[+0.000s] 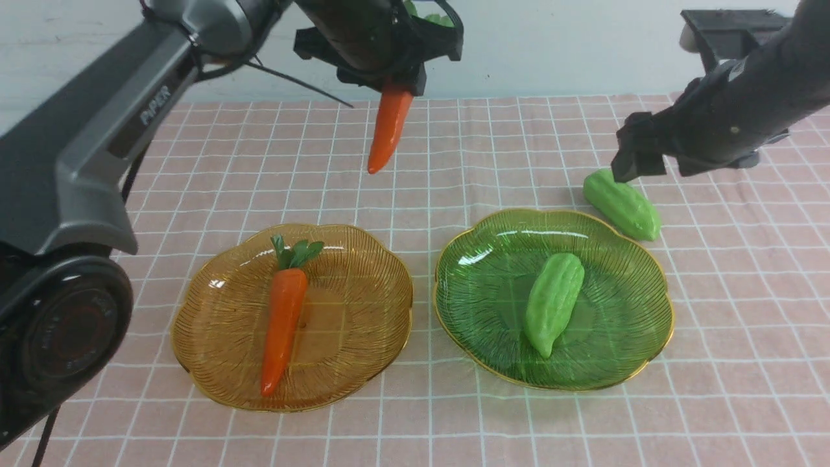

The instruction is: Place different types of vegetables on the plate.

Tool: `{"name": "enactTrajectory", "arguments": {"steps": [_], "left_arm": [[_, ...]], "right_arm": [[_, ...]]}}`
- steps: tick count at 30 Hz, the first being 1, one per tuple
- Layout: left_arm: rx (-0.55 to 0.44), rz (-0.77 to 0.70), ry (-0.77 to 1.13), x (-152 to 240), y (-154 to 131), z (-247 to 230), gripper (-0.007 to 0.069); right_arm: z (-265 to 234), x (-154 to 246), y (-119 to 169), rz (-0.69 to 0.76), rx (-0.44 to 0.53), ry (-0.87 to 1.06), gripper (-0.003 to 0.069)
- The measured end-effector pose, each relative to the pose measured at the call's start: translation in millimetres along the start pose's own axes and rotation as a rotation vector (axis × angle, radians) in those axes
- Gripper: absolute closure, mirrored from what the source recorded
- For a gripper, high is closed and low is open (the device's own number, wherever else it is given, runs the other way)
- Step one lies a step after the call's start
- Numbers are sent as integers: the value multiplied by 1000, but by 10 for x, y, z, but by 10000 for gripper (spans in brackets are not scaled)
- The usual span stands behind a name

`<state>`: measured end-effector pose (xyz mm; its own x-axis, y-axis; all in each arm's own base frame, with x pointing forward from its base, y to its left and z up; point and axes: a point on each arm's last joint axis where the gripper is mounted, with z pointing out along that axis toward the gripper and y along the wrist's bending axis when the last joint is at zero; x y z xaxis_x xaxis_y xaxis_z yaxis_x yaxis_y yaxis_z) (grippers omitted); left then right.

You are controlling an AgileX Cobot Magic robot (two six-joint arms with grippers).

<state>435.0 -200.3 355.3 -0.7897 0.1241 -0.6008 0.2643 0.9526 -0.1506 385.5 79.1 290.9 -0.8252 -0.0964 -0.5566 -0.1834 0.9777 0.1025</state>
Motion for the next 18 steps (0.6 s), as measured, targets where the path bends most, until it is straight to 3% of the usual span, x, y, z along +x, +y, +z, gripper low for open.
{"name": "enactTrajectory", "arguments": {"steps": [5,12,18], "left_arm": [[-47,30,52,49,43,-67,396],[-21,11,166,252,45,109,396],[-62,0,397,772,160,431,398]], "right_arm": [[84,-68,-183,-23,90,-58,82],[463,-116,-246,-40,114,-57,82],[884,-245,-285,-36,114,-34,82]]}}
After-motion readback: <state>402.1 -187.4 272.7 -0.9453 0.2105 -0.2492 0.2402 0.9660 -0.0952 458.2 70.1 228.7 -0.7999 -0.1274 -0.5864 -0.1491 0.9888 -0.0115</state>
